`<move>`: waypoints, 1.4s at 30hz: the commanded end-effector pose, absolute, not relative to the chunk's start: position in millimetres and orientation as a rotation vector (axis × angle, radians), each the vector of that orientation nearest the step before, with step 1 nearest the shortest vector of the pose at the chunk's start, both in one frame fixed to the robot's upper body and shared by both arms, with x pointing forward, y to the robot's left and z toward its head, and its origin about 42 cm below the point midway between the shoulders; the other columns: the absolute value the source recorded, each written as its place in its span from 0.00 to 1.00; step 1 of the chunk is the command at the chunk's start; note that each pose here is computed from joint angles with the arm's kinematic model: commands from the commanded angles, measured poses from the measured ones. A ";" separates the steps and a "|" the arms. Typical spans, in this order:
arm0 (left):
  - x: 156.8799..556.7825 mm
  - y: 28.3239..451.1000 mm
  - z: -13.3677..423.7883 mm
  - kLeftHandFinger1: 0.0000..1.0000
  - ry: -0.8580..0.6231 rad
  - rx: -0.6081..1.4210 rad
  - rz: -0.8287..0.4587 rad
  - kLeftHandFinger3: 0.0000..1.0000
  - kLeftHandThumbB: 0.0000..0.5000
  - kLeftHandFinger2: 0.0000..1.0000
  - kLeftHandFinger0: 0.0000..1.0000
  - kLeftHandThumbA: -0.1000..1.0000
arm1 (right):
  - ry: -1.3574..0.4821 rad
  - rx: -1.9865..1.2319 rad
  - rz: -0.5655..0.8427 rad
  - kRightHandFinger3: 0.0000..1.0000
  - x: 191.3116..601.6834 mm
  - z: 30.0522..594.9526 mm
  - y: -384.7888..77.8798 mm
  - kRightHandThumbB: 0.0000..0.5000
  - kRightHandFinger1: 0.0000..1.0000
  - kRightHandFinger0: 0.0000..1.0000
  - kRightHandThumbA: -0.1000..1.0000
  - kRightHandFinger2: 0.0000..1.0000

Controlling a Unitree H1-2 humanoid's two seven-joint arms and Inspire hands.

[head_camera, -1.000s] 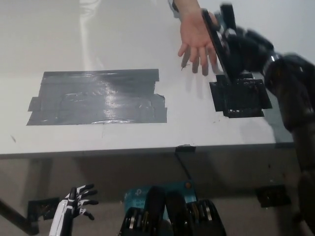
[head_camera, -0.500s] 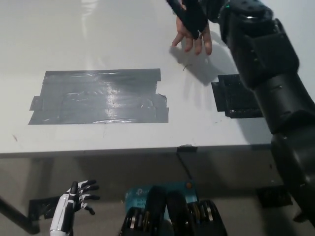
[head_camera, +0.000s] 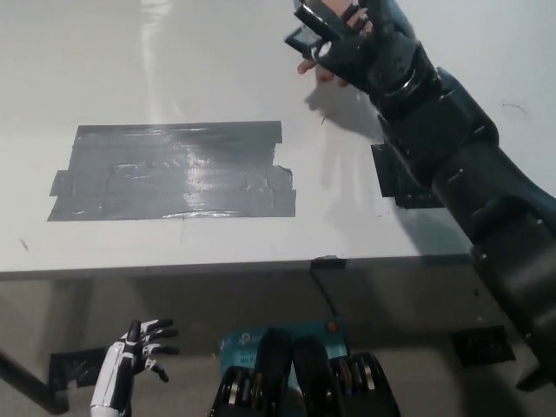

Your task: A stapler is kept on the black spot marked on the desk infront of the robot. The robot picks up the stapler using its right hand and passes it to a person

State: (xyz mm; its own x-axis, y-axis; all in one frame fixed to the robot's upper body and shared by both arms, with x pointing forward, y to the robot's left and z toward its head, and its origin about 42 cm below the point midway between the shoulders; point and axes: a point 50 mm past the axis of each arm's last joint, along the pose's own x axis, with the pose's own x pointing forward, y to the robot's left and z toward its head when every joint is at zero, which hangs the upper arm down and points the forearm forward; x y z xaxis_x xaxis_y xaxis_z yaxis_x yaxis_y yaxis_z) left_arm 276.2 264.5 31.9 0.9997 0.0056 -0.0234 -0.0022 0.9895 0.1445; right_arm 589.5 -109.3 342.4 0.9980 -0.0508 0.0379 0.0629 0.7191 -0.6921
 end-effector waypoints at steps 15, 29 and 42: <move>294.9 263.2 60.4 0.46 -0.068 0.160 -0.082 0.64 0.86 0.54 0.28 1.00 | -0.467 -1.024 0.129 1.00 590.5 470.0 -77.5 0.97 1.00 1.00 1.00 1.00; 308.6 258.9 70.6 0.43 -0.087 0.153 -0.084 0.61 0.85 0.52 0.25 1.00 | -0.800 -0.842 0.195 1.00 526.8 530.1 -128.3 0.86 1.00 1.00 1.00 1.00; 324.7 256.9 76.7 0.44 -0.103 0.161 -0.084 0.60 0.85 0.52 0.26 1.00 | -1.090 -0.756 0.319 1.00 313.8 484.7 -221.1 0.88 1.00 1.00 1.00 1.00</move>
State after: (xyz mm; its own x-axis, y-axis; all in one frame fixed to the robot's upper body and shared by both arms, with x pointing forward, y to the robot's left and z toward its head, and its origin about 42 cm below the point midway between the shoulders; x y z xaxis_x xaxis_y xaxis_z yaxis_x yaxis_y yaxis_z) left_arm 295.5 257.1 53.4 0.9966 -0.0761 0.0322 0.0702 0.9853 0.1559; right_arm 540.8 -136.7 366.0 0.8662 0.3826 0.3215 -0.0094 0.6557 -0.7550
